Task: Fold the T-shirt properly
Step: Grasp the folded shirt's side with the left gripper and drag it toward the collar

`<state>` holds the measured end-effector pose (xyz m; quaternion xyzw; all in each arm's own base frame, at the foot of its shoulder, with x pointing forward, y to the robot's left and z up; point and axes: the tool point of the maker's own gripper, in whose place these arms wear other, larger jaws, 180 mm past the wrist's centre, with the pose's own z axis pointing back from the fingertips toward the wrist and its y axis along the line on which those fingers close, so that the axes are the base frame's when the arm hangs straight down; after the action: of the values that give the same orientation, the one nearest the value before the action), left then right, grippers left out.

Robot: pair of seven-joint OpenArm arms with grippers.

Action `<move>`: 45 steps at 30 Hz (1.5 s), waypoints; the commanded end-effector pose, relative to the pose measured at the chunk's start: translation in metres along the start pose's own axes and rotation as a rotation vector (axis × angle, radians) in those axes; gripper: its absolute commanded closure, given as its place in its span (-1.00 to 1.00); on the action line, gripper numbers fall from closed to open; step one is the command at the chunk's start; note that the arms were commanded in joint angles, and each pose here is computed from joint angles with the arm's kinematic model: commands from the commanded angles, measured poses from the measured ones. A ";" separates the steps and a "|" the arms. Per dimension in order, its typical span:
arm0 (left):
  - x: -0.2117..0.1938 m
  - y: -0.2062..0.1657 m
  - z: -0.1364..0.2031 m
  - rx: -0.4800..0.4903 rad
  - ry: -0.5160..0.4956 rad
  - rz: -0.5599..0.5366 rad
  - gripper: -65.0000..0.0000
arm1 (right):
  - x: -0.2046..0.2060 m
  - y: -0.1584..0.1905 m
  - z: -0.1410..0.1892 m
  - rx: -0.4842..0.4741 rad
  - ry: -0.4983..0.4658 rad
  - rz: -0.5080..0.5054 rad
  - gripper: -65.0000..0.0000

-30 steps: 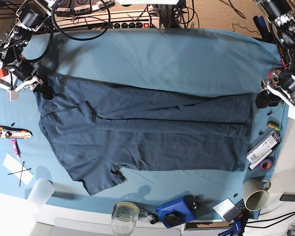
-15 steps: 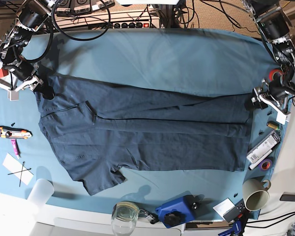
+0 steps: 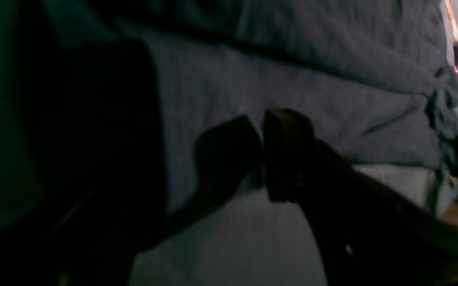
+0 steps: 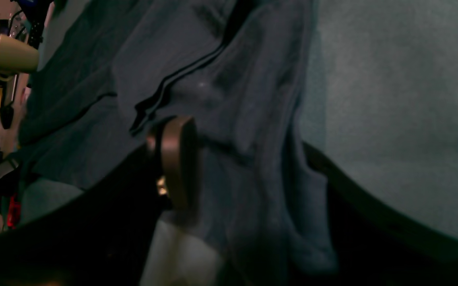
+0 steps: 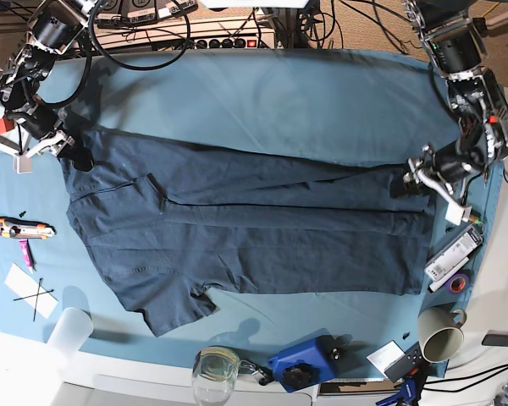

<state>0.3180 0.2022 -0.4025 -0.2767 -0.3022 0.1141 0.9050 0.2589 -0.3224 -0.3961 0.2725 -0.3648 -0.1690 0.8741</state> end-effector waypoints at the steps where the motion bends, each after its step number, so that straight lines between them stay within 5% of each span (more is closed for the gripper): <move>1: -0.008 0.013 0.002 0.073 0.053 -0.005 0.15 | -0.029 -0.013 0.003 -0.068 0.151 0.004 0.40; 6: -0.009 0.017 0.004 0.088 0.066 0.010 0.55 | -0.027 -0.013 0.003 -0.066 0.140 0.007 1.00; 11: -0.010 0.017 0.011 0.069 0.097 0.013 1.00 | -0.015 -0.007 0.005 -0.035 0.093 0.002 1.00; 28: -0.009 0.024 0.050 0.150 0.142 -0.119 1.00 | 0.018 0.023 0.026 -0.042 0.101 0.203 1.00; 45: -0.044 0.046 0.103 0.225 0.162 -0.141 1.00 | 0.025 -0.004 0.086 -0.101 0.034 0.174 1.00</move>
<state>0.2147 0.2491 -0.3895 -0.1933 -0.2222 0.0630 0.9536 0.2044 -0.3513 -0.3543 0.2224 -0.3338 -0.1122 0.9091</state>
